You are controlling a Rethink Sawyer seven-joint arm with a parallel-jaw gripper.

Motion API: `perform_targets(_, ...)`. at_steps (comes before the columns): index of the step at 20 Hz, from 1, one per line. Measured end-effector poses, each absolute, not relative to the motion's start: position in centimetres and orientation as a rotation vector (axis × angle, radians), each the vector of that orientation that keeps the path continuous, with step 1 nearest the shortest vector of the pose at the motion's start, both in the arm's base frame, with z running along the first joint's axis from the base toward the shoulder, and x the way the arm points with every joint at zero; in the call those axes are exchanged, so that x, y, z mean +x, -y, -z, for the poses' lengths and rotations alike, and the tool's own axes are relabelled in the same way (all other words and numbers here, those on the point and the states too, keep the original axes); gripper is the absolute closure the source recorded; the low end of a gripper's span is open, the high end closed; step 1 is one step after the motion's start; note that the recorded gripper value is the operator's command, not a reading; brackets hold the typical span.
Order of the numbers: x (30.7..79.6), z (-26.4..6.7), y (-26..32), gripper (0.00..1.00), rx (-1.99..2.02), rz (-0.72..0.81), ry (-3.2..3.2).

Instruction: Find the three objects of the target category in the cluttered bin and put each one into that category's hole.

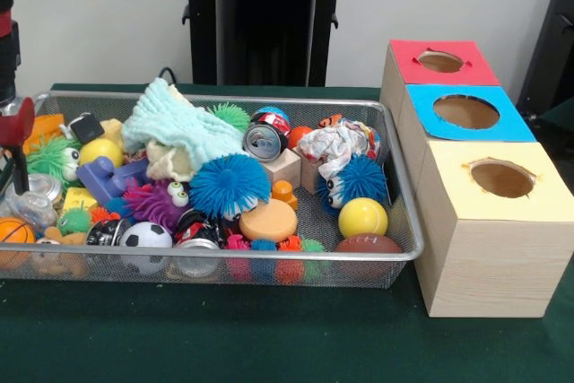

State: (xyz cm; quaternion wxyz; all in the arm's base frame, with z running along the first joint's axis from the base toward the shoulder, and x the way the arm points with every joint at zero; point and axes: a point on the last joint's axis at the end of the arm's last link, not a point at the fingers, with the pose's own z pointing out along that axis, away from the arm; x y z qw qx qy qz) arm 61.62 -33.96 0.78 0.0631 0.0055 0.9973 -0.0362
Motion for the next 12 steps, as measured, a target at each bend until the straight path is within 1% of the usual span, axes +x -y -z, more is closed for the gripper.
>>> perform_targets(12, 61.85, -0.75, 33.96, 0.0, 0.038, 0.094, -3.011)
